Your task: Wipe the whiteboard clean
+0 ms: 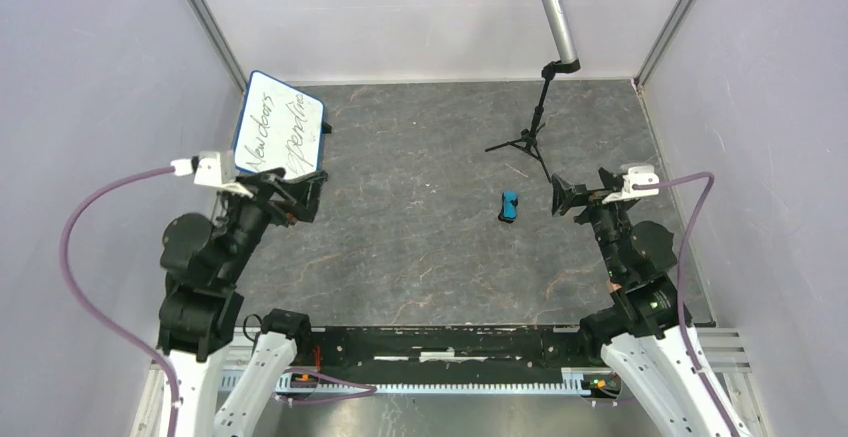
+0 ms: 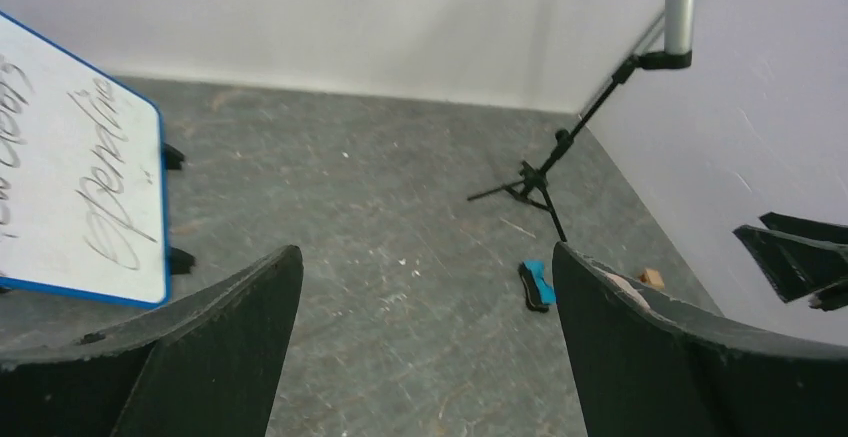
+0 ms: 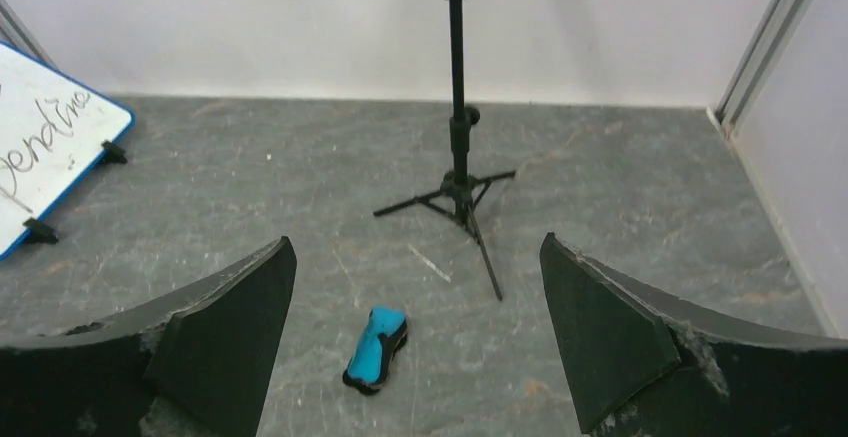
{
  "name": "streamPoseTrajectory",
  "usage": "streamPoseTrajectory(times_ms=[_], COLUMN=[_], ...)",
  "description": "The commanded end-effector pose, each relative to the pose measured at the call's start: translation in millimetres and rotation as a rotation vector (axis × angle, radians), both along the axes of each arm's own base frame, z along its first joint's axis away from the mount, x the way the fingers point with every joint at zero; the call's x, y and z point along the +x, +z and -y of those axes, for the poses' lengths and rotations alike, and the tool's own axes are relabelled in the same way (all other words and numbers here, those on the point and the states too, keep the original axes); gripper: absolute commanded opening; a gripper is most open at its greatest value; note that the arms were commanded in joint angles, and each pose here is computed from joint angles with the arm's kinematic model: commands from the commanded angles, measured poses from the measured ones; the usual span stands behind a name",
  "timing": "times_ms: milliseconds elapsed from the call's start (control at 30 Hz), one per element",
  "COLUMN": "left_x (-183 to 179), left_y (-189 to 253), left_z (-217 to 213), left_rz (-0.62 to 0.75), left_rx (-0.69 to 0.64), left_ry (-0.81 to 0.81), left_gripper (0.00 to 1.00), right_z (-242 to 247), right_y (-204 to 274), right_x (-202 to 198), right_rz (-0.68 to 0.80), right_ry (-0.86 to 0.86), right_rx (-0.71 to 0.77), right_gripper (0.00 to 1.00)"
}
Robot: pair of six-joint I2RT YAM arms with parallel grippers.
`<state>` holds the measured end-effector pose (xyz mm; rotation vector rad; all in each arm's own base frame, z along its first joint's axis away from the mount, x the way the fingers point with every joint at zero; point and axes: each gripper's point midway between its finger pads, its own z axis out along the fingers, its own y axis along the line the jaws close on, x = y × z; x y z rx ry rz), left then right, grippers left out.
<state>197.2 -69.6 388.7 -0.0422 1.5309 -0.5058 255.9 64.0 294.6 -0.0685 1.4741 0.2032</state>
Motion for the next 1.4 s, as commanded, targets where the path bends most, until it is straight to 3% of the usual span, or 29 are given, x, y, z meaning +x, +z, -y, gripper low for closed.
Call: streamPoseTrajectory(times_ms=[0,233,400,533,700,900,1033,1100,1200,1367], left_x=[11,24,45,61,77,107,130,143,162,184], left_y=[-17,-50,-85,-120,-153,-193,-218,-227,-243,-273], left_z=[32,40,45,30,10,-7,-10,-6,-13,-30], left_rz=[-0.105,-0.220,-0.380,-0.522,-0.645,-0.769,-0.850,-0.875,-0.878,-0.858], left_rx=[-0.072,-0.101,-0.100,-0.068,-0.042,-0.161,-0.290,-0.324,-0.304,-0.295], left_ry=[-0.158,-0.181,-0.174,-0.058,0.092,0.321,0.461,0.500,0.642,0.876], left_gripper=[1.00,1.00,1.00,1.00,1.00,0.99,0.89,0.87,0.91,0.91], right_z=[-2,-20,-45,-80,-139,-187,-208,-219,-223,-194], right_y=[-35,-60,-77,-104,-124,-92,-75,-77,-90,-115], right_x=[2,7,11,16,25,50,80,85,75,74], right_rz=[-0.113,-0.165,-0.203,-0.324,-0.366,-0.199,-0.114,-0.057,0.051,0.068], right_ry=[-0.004,0.075,0.182,0.341,0.544,0.506,0.411,0.427,0.495,0.393], right_rx=[0.021,0.030,0.095,0.111,0.093,0.216,0.219,0.187,0.088,-0.084], right_gripper=[0.98,0.98,0.98,0.98,0.98,0.98,0.98,0.98,0.98,0.98])
